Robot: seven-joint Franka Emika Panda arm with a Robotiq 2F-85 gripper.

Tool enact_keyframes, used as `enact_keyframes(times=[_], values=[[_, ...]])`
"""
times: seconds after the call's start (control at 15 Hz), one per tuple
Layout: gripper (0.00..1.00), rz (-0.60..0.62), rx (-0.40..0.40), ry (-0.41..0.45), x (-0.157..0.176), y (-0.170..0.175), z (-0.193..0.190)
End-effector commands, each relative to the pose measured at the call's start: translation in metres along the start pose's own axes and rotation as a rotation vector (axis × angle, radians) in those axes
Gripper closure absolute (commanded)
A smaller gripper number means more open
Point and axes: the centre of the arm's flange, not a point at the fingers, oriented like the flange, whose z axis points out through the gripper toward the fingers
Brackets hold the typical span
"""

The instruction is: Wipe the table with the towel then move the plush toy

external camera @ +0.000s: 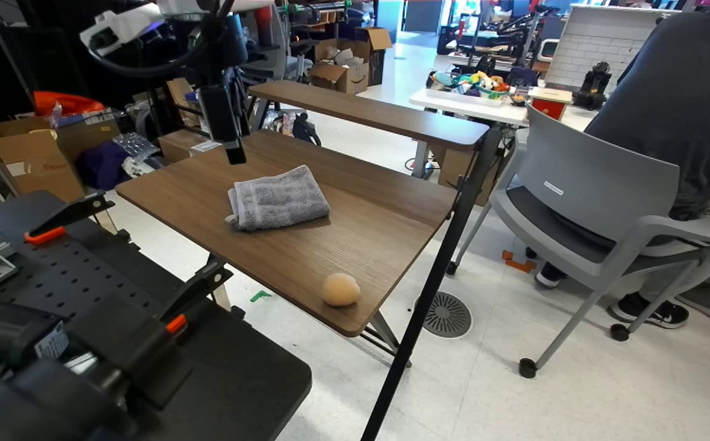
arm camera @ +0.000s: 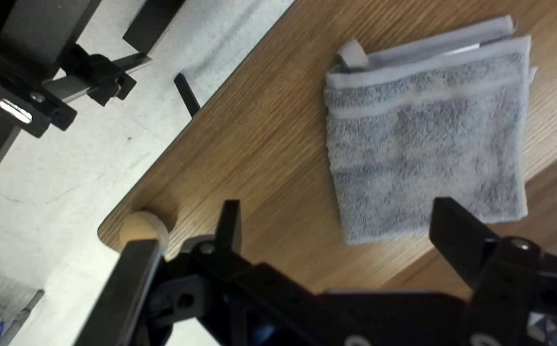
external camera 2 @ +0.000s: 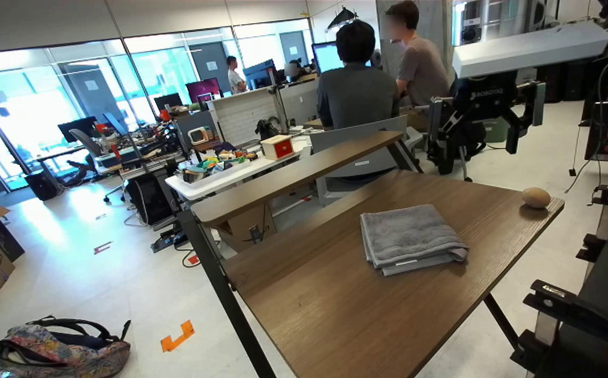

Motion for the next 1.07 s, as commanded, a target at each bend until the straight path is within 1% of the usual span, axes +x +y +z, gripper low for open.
enact_keyframes(times=[0.0,0.07,0.13,0.27,1.0], values=[[0.00,-0.122,0.046,-0.147,-0.007,0.029,-0.030],[0.00,-0.156,0.055,-0.187,-0.011,0.031,-0.029],[0.00,-0.101,0.040,-0.109,-0.015,0.007,0.004],[0.00,-0.139,0.057,-0.140,-0.017,0.010,0.003],[0.00,-0.151,0.063,-0.148,-0.019,0.009,0.004]])
